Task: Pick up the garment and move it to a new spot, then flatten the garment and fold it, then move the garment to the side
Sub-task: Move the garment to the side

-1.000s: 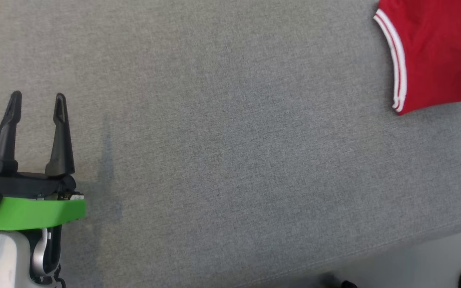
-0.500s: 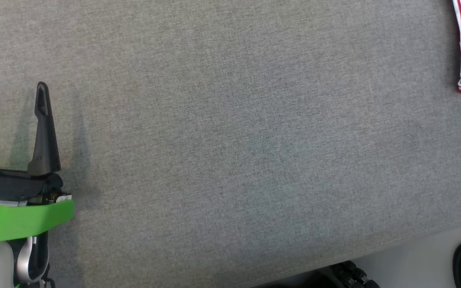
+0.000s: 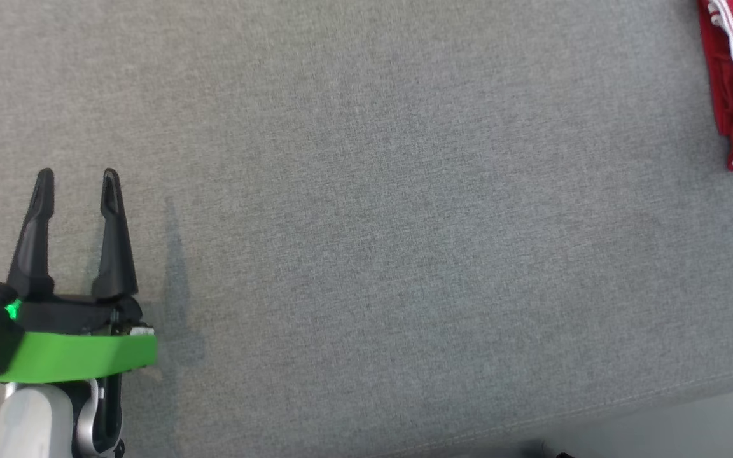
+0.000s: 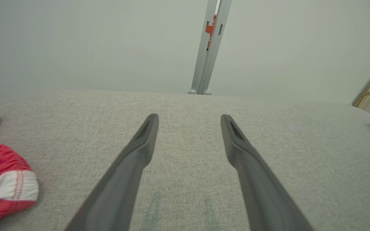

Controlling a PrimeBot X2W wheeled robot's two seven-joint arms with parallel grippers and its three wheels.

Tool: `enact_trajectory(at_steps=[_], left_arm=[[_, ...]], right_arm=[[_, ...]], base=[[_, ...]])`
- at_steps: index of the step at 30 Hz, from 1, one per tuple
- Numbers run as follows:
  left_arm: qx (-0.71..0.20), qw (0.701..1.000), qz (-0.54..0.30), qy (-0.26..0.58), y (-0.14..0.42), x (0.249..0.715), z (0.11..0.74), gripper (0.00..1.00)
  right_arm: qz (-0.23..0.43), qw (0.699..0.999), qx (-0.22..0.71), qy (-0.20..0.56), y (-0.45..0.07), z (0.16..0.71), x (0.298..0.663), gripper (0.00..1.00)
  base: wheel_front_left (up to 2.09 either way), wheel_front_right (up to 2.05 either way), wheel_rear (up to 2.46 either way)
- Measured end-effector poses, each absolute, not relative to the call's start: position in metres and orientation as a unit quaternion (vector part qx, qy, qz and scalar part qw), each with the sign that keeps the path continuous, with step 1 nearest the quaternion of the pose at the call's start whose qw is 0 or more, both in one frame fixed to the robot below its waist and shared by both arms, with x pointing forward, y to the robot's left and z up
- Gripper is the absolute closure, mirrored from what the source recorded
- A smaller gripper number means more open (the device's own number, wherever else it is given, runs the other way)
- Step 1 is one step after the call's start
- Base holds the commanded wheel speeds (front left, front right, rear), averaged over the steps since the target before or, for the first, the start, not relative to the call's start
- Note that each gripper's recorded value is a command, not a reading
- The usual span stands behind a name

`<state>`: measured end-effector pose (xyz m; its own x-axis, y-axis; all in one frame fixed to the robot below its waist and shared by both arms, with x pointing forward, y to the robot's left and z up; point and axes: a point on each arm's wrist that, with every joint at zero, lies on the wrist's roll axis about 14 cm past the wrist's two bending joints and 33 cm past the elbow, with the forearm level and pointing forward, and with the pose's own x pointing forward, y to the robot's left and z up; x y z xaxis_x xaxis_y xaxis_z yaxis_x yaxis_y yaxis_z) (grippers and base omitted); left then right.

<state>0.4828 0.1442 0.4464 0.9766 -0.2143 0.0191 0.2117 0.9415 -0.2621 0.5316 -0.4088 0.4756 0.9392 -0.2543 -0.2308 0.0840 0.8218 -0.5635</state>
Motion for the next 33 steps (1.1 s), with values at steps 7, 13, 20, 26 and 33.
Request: enact_trajectory(at_steps=[7,13,20,26,33], left_arm=[[-0.133,0.988,-0.083,0.003,0.156,0.451,0.462,0.0],[-0.128,0.99,-0.061,-0.013,0.17,0.425,0.482,0.0],[-0.123,0.991,-0.045,-0.035,0.181,0.402,0.502,0.0],[-0.118,0.992,-0.033,-0.035,0.189,0.388,0.508,0.0],[-0.115,0.993,-0.022,-0.013,0.194,0.375,0.498,0.0]], right_arm=[[-0.041,0.984,-0.161,0.058,-0.335,0.49,0.509,0.0],[0.017,0.994,-0.109,0.004,-0.28,0.515,0.483,0.0],[0.067,0.996,-0.057,-0.028,-0.224,0.525,0.446,0.0],[0.081,0.996,-0.025,-0.032,-0.198,0.521,0.418,0.0],[0.082,0.996,-0.006,-0.022,-0.183,0.509,0.395,0.0]], base=[[0.0,0.0,0.0],[0.0,0.0,0.0],[0.0,0.0,0.0],[0.0,0.0,0.0],[0.0,0.0,0.0]])
